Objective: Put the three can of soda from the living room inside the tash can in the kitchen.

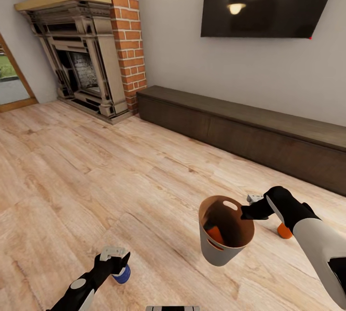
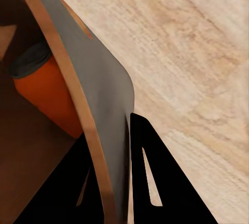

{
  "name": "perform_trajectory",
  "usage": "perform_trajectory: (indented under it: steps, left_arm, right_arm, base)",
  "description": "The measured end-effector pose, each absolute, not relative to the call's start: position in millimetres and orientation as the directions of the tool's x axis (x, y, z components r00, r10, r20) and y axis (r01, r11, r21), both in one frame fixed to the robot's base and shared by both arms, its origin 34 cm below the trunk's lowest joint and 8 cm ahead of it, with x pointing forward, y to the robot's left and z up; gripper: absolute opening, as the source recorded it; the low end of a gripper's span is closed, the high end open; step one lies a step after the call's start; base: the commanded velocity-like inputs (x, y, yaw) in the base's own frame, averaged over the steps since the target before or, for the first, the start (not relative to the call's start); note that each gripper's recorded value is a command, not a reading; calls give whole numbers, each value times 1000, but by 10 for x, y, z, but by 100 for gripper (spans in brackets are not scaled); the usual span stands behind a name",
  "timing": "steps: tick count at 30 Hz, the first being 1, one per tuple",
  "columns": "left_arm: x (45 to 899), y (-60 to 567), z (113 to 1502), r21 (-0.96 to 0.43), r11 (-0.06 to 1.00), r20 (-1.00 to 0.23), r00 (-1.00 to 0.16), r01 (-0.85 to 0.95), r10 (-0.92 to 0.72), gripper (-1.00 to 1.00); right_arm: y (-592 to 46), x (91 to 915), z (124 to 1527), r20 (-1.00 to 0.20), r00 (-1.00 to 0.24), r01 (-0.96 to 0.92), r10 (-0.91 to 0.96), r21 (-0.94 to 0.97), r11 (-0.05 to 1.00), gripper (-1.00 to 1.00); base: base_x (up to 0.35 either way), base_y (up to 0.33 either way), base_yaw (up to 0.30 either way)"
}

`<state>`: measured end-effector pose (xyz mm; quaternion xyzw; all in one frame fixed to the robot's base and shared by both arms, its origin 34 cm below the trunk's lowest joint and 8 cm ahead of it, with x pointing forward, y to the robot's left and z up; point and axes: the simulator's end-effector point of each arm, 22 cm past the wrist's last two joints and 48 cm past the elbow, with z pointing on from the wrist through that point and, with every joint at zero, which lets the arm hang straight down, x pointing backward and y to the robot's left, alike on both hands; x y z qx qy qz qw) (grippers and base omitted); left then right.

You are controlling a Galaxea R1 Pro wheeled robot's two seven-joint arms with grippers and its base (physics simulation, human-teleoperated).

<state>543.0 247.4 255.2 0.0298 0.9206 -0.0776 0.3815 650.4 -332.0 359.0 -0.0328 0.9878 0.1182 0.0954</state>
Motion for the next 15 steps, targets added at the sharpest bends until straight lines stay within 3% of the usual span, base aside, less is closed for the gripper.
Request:
perform_trajectory:
  steps: [15]
  left_arm:
    - [5446,2687,2464,-104,991,-690,-723,79,-15,100]
  right_arm:
    - [-3275,6481,3449,-177,-983,-86,-44,236,968,-100]
  base:
    - [0,0,0]
